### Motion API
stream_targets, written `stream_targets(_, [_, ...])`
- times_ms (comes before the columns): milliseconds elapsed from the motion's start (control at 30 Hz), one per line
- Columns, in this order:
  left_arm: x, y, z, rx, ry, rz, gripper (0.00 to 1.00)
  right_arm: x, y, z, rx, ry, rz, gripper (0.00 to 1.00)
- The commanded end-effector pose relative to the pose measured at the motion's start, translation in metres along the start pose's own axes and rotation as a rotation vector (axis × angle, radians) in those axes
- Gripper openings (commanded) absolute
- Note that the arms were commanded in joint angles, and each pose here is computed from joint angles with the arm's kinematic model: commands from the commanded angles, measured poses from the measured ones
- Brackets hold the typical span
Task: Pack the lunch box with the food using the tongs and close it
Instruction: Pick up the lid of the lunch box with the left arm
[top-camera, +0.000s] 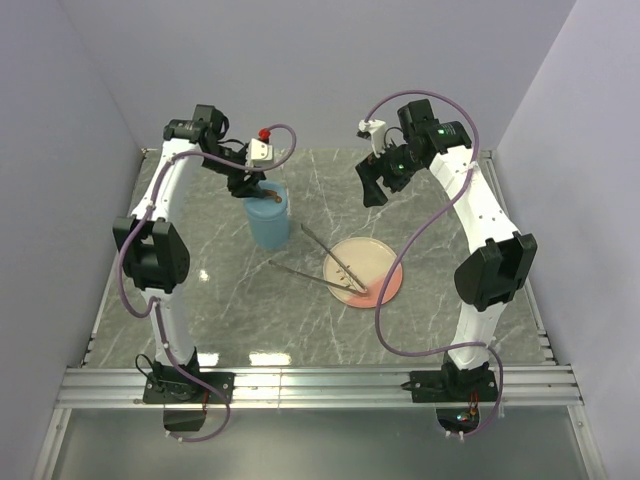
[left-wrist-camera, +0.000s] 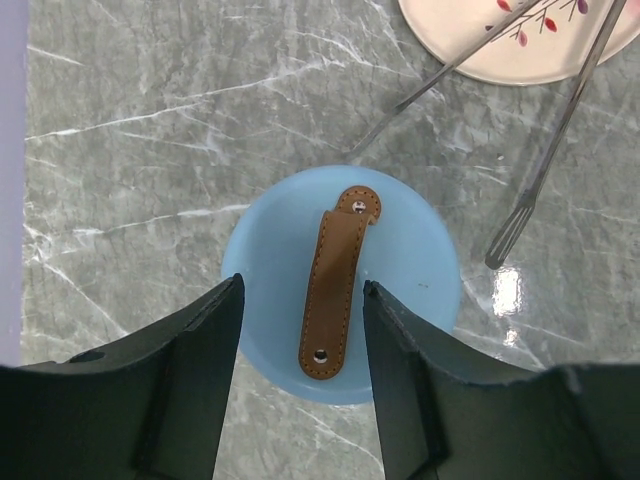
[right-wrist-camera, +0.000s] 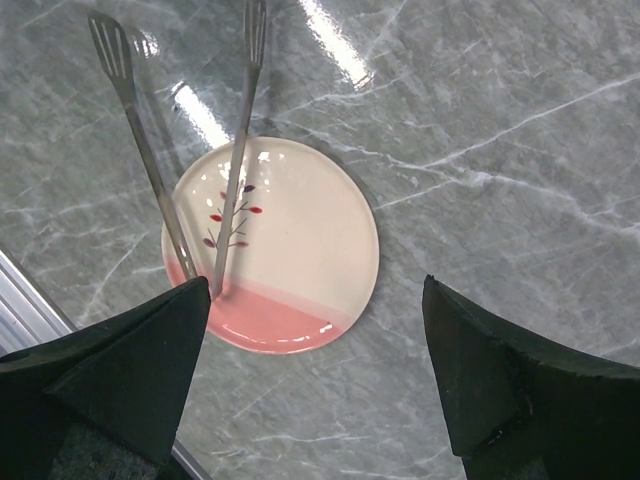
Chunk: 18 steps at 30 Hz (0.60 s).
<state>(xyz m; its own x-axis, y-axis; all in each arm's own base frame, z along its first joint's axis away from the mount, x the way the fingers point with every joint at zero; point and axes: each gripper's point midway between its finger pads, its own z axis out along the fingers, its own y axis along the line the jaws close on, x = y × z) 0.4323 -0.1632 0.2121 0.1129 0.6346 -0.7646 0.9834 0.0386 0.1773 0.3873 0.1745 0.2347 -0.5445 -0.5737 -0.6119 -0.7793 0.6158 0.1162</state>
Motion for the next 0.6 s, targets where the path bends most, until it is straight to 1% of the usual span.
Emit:
stream_targets(0, [-0.008, -0.005, 0.007, 0.035, -0.046, -0.002, 0.56, -0.007, 0.004, -0.016, 0.008, -0.033, -0.021, 0.93])
stream_targets(200, [-0.005, -0.009, 0.018, 0.062, -0.047, -0.026, 0.54, -0.007, 0.003, -0.015, 0.011, -0.022, -0.026, 0.93])
stream_targets(333, [-0.001, -0.009, 0.021, 0.075, -0.042, -0.046, 0.45, -0.004, 0.002, -0.015, 0.01, -0.013, -0.024, 0.93])
stream_targets(400, [0.0, -0.009, 0.022, 0.075, -0.038, -0.045, 0.43, -0.003, 0.002, -0.014, 0.008, -0.009, -0.024, 0.93])
stream_targets(500, [0.001, -0.009, 0.022, 0.071, -0.035, -0.046, 0.37, -0.003, -0.001, -0.015, 0.015, -0.011, -0.024, 0.93])
stream_targets(533, [0.001, -0.009, 0.023, 0.072, -0.037, -0.051, 0.33, -0.003, -0.003, -0.015, 0.018, -0.011, -0.022, 0.93])
stream_targets(567, [0.0, -0.009, 0.022, 0.071, -0.04, -0.051, 0.3, -0.003, -0.003, -0.015, 0.019, -0.009, -0.02, 0.93])
